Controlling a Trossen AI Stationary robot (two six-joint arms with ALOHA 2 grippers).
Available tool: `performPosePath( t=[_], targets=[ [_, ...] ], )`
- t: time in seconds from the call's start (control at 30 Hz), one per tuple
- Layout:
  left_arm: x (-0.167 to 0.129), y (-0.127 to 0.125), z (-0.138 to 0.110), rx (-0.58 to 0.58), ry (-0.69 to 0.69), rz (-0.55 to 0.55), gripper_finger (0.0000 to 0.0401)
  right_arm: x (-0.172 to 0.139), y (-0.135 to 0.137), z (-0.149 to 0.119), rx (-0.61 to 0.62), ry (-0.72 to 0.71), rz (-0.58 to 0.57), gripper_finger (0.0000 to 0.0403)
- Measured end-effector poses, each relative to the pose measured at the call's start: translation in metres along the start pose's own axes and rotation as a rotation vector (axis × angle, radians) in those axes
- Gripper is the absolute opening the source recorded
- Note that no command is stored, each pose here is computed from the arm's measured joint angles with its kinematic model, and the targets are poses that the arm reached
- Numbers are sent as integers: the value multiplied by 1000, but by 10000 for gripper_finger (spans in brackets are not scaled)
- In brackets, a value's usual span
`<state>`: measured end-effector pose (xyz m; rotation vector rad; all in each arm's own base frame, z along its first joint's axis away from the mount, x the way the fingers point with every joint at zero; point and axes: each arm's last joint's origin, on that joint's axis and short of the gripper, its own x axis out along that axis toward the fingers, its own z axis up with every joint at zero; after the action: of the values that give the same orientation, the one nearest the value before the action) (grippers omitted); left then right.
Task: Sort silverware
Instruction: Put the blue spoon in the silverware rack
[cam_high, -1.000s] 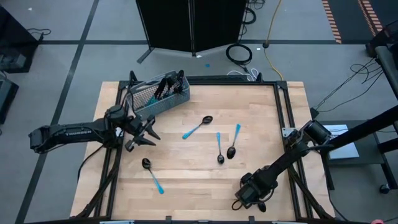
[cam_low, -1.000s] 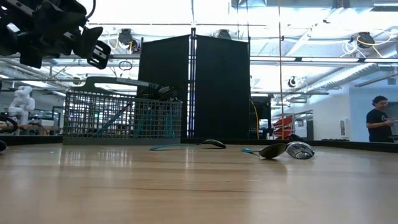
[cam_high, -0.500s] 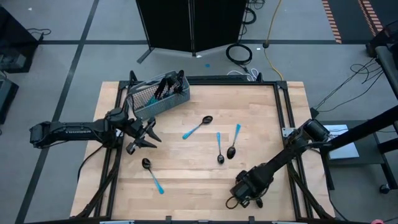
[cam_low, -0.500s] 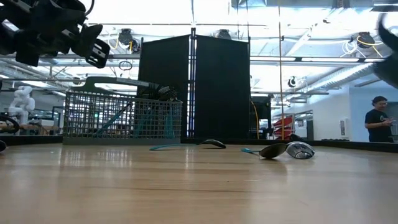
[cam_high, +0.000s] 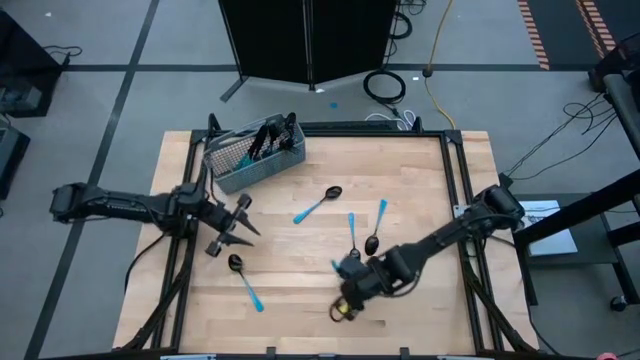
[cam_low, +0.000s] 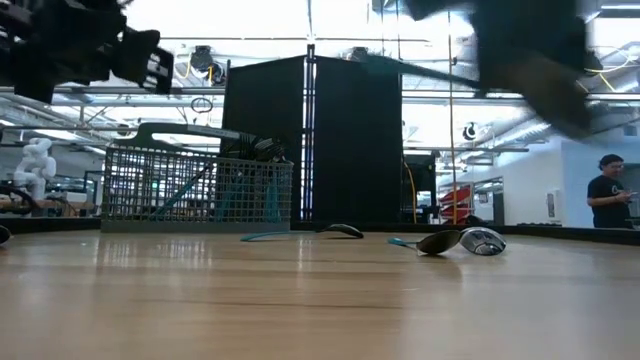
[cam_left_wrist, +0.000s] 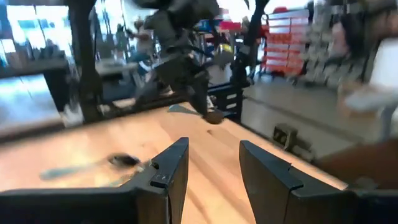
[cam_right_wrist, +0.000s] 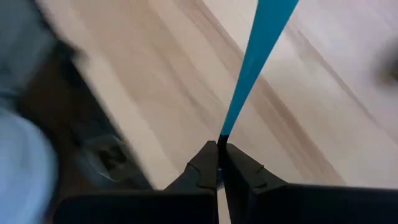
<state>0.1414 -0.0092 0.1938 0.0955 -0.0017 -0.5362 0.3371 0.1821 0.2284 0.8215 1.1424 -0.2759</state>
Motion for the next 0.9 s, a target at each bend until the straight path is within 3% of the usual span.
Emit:
performPosePath(
  t=[0.23,0.47,0.63,0.9],
  targets=[
    [18,-23,3,382,-29,-38,138,-3,4,49,52,-73,218,0],
    [43,-40,-2,716,139,70,138,-7,-7,87,111,-99,308,0],
    [62,-41,2,954,266,210,138,-10,-10,100,124,-101,351,0],
    [101,-38,5,1189,364,163,138,-11,-15,110,144,-90,368,0]
  ],
)
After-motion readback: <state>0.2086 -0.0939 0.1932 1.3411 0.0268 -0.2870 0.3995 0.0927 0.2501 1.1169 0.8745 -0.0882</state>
